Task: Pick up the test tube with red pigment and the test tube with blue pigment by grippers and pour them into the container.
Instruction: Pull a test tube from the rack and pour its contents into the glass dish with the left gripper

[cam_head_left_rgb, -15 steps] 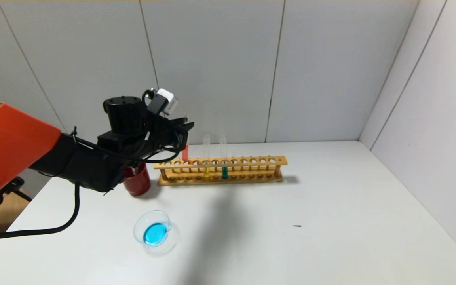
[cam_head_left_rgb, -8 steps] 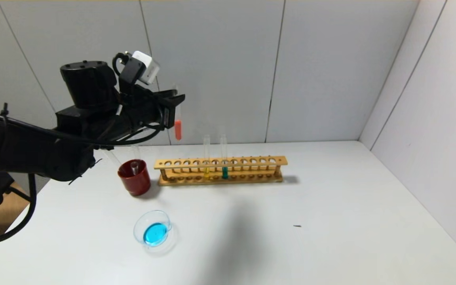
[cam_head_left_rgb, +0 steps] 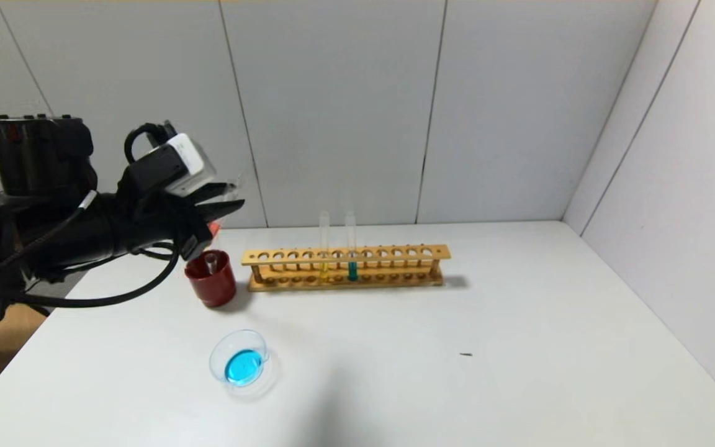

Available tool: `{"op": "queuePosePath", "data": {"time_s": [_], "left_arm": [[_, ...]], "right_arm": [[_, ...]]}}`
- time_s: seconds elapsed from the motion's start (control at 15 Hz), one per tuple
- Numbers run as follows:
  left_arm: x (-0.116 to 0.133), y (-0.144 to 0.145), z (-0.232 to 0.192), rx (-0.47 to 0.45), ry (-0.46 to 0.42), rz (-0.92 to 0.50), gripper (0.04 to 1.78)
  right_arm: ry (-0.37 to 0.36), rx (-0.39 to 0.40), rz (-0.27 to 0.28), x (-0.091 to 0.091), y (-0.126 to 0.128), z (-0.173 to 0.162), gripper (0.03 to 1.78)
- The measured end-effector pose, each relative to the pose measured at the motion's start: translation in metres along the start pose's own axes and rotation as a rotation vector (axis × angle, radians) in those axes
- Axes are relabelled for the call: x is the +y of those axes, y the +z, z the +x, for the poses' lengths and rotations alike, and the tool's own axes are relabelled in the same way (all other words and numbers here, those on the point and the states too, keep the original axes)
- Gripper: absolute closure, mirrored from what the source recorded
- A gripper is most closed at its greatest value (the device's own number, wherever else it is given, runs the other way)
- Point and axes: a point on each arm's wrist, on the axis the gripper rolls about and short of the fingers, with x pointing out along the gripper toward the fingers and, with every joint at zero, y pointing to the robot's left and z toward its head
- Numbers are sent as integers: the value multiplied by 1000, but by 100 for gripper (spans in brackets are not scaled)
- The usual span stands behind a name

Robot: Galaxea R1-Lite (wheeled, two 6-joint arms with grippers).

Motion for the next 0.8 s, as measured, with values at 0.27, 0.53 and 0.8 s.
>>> {"op": "queuePosePath", "data": {"time_s": [0.27,0.53,0.8], "left_arm": [[-28,7,-6,-13,-105,171,152],[-48,4,-9,-18,-170,238,152],[-69,-12,-23,15,-229,279,152]], "right_arm": [[0,0,0,0,0,0,6],[0,0,0,0,0,0,6],[0,0,0,0,0,0,6]]}}
